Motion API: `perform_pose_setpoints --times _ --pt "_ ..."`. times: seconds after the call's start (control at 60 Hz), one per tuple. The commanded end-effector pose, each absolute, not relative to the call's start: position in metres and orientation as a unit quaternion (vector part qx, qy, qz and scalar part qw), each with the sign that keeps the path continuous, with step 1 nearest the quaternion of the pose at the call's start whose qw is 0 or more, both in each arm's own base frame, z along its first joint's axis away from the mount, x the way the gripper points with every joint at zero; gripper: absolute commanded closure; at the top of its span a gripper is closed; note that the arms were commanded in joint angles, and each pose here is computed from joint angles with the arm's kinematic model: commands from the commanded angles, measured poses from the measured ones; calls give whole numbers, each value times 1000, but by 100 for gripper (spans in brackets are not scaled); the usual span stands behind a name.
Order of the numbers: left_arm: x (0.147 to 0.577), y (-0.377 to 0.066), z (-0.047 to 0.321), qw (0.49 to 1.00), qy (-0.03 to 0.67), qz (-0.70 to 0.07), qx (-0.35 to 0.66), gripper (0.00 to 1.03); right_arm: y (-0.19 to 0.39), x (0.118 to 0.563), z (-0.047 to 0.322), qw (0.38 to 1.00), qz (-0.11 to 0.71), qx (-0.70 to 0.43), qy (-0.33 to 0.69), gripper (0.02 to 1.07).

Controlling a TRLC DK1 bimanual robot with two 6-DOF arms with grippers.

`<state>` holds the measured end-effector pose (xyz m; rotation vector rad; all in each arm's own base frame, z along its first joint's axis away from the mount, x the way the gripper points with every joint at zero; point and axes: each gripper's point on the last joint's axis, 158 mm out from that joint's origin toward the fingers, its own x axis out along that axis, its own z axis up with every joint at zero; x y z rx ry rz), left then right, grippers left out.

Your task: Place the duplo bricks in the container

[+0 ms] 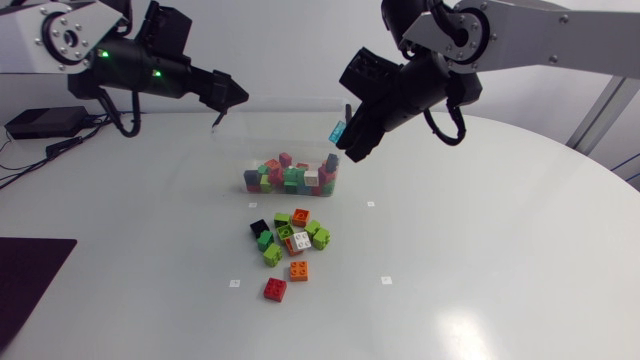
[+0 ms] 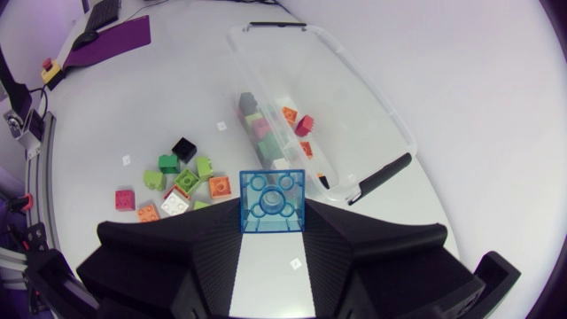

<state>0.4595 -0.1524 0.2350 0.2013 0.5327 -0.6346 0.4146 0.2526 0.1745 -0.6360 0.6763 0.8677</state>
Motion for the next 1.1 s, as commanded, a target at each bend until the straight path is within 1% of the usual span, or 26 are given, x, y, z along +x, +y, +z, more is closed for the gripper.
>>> perform_pose_setpoints --times 0.0,0.1,0.25,0.417,0.683,0.9,1.083 --pt "429 -158 214 891 283 -332 124 5 257 430 176 817 396 -279 314 81" --pt "402 -163 201 877 288 -354 153 5 262 438 182 825 391 -269 306 81" --pt "366 -173 165 840 315 -394 198 5 267 453 191 835 384 -256 298 81" --pt "333 -183 126 801 332 -436 239 5 270 469 189 844 374 -242 299 81" --pt "300 -190 83 756 357 -480 268 6 274 494 186 855 361 -228 296 81" --pt "277 -194 60 723 363 -509 293 6 278 509 185 860 354 -222 293 81" --pt "262 -196 40 695 374 -531 308 6 283 523 172 860 348 -225 298 81"
